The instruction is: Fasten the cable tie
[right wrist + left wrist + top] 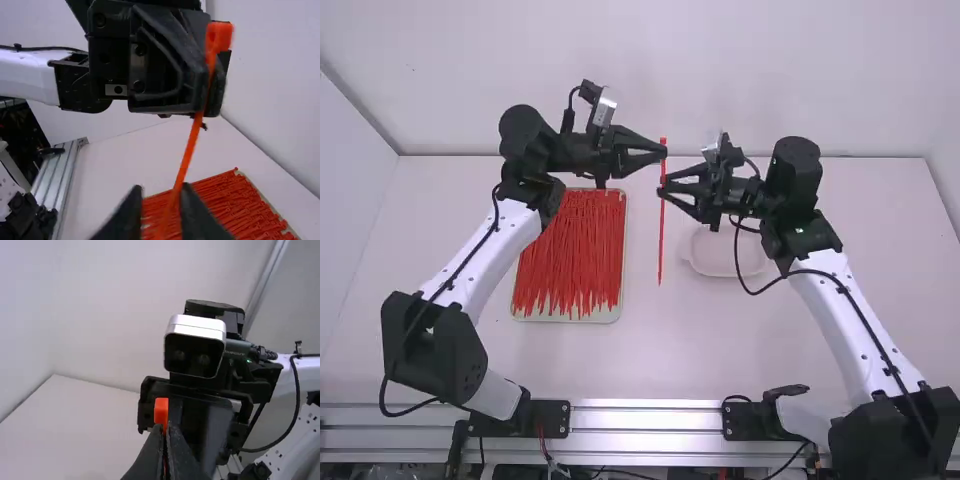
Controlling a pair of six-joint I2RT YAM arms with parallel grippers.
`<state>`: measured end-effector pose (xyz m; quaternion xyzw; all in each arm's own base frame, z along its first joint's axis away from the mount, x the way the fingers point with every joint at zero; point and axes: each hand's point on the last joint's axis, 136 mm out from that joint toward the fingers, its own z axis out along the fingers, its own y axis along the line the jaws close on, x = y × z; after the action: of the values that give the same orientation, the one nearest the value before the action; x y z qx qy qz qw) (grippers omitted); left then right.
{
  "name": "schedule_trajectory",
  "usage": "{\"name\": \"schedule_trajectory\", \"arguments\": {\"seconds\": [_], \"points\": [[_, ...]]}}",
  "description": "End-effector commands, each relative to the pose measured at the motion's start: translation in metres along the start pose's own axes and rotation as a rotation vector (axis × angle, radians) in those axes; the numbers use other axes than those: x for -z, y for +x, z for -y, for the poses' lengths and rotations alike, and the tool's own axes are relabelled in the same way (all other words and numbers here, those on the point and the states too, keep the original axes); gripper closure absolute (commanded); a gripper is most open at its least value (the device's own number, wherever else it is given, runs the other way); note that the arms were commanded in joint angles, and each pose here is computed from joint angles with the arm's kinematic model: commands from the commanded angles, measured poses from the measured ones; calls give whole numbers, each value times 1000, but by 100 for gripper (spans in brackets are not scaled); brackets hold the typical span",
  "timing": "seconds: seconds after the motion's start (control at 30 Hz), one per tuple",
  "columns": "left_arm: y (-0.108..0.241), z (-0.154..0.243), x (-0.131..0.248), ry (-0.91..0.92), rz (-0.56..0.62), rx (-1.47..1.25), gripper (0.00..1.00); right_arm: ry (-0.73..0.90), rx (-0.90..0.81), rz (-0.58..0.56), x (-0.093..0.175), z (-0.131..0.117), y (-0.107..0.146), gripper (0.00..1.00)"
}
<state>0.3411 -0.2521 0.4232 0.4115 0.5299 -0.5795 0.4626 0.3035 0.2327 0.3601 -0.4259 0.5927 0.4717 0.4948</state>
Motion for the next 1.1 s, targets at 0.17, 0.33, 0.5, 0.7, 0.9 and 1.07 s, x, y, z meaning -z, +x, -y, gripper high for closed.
{"name": "schedule_trajectory", "arguments": {"seconds": [0.17,0.33,0.5,0.7,0.9,1.07], "points": [[-24,-9,17,-76,47,30,98,-5,50,22,5,-7,-18,2],[-35,-22,34,-140,56,77,98,17,114,20,10,-1,-17,2],[-51,-38,50,-207,50,137,98,19,152,-3,11,0,-9,2],[-50,-72,61,-275,21,267,98,11,336,-29,10,-1,0,2],[-37,-102,62,-283,26,459,98,-7,639,-41,10,-3,5,2],[-18,-122,63,-287,44,705,98,-22,900,-59,11,-3,12,2]]}}
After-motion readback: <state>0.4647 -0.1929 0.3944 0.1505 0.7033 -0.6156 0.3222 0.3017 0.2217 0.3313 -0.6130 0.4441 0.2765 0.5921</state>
